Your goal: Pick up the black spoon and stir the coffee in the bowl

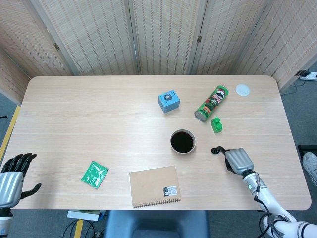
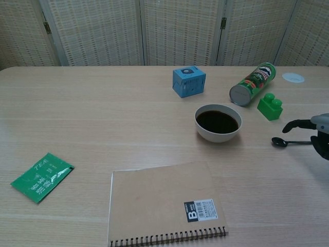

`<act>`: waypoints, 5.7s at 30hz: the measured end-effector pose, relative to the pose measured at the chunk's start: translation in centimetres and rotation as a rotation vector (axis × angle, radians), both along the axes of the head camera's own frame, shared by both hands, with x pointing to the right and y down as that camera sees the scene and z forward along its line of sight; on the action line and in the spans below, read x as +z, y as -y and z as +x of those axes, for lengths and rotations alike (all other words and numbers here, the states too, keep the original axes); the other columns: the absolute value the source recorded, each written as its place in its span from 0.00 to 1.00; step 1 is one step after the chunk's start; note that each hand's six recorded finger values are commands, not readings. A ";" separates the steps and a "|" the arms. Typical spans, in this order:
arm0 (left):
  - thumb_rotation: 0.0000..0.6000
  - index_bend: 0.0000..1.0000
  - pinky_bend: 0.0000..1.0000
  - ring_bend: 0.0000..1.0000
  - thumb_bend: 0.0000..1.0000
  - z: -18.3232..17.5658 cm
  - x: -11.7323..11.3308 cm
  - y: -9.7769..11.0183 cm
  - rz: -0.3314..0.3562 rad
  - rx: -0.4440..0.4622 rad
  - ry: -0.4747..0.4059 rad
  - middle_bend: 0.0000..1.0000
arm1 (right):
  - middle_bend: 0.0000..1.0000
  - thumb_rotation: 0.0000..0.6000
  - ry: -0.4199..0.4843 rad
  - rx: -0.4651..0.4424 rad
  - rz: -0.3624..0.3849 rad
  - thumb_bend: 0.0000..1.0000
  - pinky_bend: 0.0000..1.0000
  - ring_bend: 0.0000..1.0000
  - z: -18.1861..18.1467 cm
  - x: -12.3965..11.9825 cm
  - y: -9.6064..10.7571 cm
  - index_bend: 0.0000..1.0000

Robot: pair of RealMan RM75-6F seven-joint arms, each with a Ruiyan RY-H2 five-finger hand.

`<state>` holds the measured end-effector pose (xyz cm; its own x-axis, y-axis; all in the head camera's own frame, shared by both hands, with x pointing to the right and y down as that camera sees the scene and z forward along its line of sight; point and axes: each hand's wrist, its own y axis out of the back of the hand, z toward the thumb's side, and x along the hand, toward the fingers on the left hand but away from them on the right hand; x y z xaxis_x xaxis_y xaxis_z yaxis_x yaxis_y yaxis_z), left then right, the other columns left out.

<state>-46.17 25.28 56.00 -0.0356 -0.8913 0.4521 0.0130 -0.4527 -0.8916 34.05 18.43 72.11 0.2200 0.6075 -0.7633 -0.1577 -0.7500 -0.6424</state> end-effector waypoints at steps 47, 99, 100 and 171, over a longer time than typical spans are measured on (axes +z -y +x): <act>1.00 0.18 0.19 0.14 0.21 -0.7 0.0 -0.9 -0.008 -0.023 0.011 0.17 | 1.00 1.00 -0.055 -0.163 -0.065 0.98 1.00 1.00 1.0 -0.2 -2.0 0.21; 1.00 0.18 0.19 0.14 0.21 -0.5 -0.8 -1.3 -0.002 -0.030 0.001 0.17 | 0.64 0.76 0.325 0.115 0.119 0.00 0.72 0.67 -3.0 -4.2 -3.5 0.36; 1.00 0.18 0.19 0.14 0.21 -0.6 -0.8 -1.3 -0.002 -0.032 0.001 0.17 | 0.64 0.70 0.328 0.116 0.117 0.00 0.70 0.67 -3.1 -4.3 -3.5 0.36; 1.00 0.18 0.19 0.14 0.21 -1.9 -1.4 -2.8 -0.010 -0.079 0.004 0.17 | 1.00 1.00 0.062 -0.547 0.215 0.21 1.00 1.00 -8.0 0.8 -1.3 0.53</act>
